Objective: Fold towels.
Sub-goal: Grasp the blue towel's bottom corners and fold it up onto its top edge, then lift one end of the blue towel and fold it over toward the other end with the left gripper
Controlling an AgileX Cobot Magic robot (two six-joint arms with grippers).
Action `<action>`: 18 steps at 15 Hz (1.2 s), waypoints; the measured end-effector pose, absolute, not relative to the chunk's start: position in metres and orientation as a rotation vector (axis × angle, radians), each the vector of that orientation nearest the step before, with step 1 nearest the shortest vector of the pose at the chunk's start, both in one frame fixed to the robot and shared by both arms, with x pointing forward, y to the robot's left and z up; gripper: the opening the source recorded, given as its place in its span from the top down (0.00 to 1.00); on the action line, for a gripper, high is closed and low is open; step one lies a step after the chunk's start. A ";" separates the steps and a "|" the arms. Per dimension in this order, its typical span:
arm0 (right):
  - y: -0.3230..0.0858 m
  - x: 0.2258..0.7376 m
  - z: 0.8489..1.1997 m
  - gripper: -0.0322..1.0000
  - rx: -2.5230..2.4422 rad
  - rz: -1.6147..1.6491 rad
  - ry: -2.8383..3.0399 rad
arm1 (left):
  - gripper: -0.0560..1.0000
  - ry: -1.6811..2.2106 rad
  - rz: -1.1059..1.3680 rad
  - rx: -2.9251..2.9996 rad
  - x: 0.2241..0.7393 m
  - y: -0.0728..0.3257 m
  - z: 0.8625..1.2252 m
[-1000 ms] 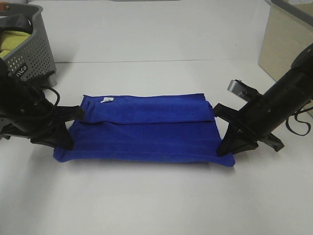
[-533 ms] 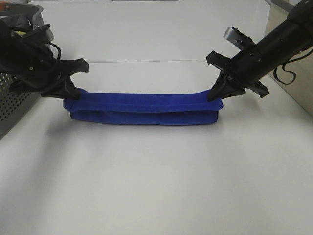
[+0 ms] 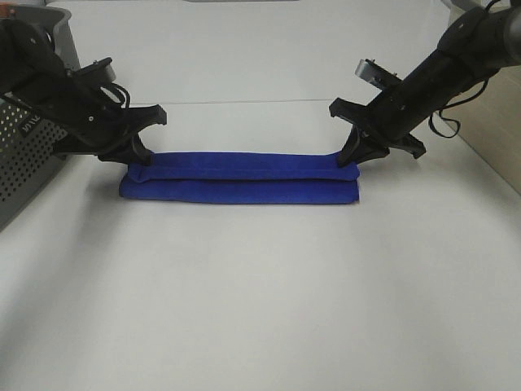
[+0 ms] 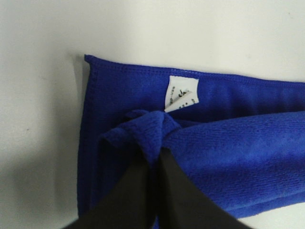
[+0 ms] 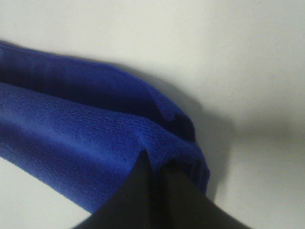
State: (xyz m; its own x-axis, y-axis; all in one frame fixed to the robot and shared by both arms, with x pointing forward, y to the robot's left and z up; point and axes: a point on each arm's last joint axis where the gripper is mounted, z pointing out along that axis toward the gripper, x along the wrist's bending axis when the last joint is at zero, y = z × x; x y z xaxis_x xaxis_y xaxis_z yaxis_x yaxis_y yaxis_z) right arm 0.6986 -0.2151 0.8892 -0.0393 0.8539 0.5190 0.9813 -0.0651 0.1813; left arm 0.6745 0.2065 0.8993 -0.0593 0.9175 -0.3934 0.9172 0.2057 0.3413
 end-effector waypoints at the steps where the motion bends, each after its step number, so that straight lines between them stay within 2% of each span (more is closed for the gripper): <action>1: -0.215 0.699 0.884 0.92 -1.998 -0.750 -1.959 | 0.90 1.968 -0.004 1.700 0.675 0.206 0.895; 2: -0.216 0.699 0.881 0.83 -2.002 -0.744 -1.955 | 0.85 1.973 -0.007 1.699 0.675 0.206 0.893; 3: -0.216 0.699 0.880 0.66 -2.003 -0.742 -1.953 | 0.75 1.973 -0.003 1.697 0.675 0.207 0.893; 4: -0.215 0.700 0.882 0.41 -2.000 -0.749 -1.951 | 0.61 1.972 0.000 1.696 0.676 0.207 0.893; 5: -0.214 0.700 0.883 0.30 -1.990 -0.750 -1.942 | 0.41 1.972 0.000 1.696 0.676 0.207 0.893; 6: -0.213 0.698 0.885 0.25 -1.973 -0.738 -1.935 | 0.32 1.972 -0.002 1.696 0.676 0.207 0.893; 9: -0.212 0.690 0.905 0.21 -1.893 -0.700 -1.958 | 0.27 1.963 -0.038 1.759 0.671 0.206 0.897; 11: -0.211 0.684 0.926 0.21 -1.870 -0.700 -1.956 | 0.27 1.914 -0.016 1.842 0.664 0.208 0.918; 15: -0.215 0.666 0.988 0.21 -1.859 -0.724 -2.035 | 0.27 1.797 0.056 1.933 0.643 0.213 0.991; 18: -0.223 0.631 1.042 0.21 -1.896 -0.756 -2.130 | 0.27 1.728 0.116 1.987 0.614 0.219 1.048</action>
State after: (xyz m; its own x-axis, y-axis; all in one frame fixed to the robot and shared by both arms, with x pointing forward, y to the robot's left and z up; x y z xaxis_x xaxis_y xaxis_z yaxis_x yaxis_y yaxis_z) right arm 0.6314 -0.2230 1.0423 -0.1634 0.8707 0.4639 0.9683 0.0515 0.2444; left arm 0.6137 0.2188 1.0478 0.1906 0.9479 -0.2552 0.9053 -0.0692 0.4191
